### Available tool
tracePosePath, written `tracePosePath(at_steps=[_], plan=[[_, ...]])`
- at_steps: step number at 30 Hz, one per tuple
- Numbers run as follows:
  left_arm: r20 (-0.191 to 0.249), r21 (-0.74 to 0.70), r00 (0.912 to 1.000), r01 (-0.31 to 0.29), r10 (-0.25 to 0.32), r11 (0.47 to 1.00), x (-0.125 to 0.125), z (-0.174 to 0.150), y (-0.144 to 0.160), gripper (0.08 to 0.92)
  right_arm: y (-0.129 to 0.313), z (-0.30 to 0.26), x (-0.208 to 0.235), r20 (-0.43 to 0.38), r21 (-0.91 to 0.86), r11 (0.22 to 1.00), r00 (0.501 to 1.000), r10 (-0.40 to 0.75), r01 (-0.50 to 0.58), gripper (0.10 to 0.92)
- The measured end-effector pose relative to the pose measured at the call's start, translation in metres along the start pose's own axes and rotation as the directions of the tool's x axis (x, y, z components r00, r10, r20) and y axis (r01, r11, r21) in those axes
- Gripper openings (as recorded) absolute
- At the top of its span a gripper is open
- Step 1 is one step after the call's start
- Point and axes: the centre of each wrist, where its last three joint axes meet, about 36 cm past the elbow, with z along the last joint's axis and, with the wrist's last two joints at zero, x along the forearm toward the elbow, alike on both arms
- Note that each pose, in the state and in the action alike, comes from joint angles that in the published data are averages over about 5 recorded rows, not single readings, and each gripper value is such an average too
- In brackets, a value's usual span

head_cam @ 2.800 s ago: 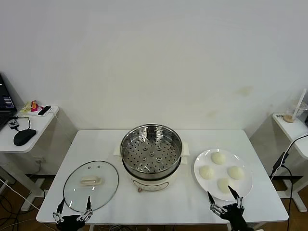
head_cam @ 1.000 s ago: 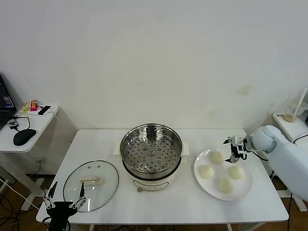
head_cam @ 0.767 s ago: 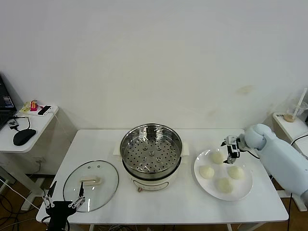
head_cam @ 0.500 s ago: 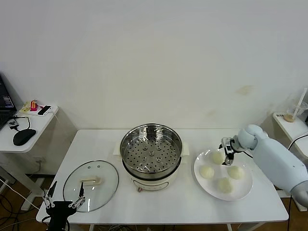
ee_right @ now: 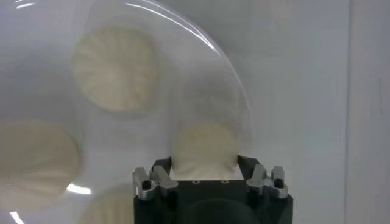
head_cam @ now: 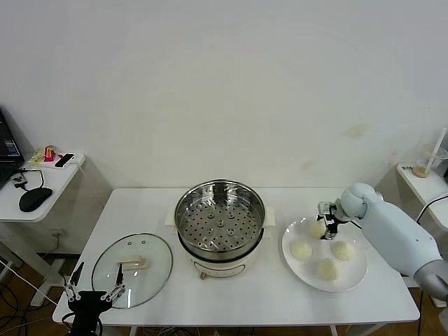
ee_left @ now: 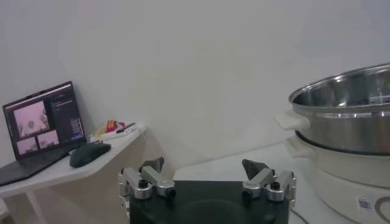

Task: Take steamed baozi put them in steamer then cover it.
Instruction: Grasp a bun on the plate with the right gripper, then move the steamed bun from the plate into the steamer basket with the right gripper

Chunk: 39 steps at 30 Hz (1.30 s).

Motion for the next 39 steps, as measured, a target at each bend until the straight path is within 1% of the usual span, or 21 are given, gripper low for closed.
tracePosePath(at_steps=[5,10,16,22,27,33,39], plan=[[0.004,-0.002,1.0000,-0.001,0.001,1.000,0.000,-0.001,0.001,0.823,-0.004,0.000,0.011,0.007,0.009,1.000,1.000,-0.002,0.001,0.652],[0.009,-0.002,1.0000,-0.002,0.002,1.000,-0.001,-0.003,0.001,0.823,-0.009,0.000,0.033,0.029,0.024,1.000,1.000,0.007,-0.007,0.645],[0.015,0.000,0.9999,-0.006,0.006,1.000,-0.002,-0.004,0.001,0.823,-0.023,-0.001,0.076,0.072,0.043,0.998,0.997,0.040,-0.044,0.645],[0.023,0.000,0.9997,-0.008,0.008,1.000,-0.003,-0.006,0.002,0.823,-0.048,-0.018,0.127,0.140,0.067,0.992,0.985,0.098,-0.108,0.645],[0.028,0.000,0.9996,-0.009,0.009,1.000,-0.005,-0.007,0.004,0.823,-0.070,-0.049,0.164,0.199,0.117,0.981,0.971,0.132,-0.157,0.644],[0.029,-0.002,0.9996,-0.005,0.005,1.000,-0.008,-0.007,0.007,0.823,-0.091,-0.108,0.203,0.285,0.218,0.952,0.947,0.149,-0.216,0.639],[0.027,-0.003,0.9996,0.004,-0.004,1.000,-0.010,-0.006,0.009,0.823,-0.095,-0.175,0.208,0.337,0.349,0.909,0.935,0.107,-0.230,0.645]])
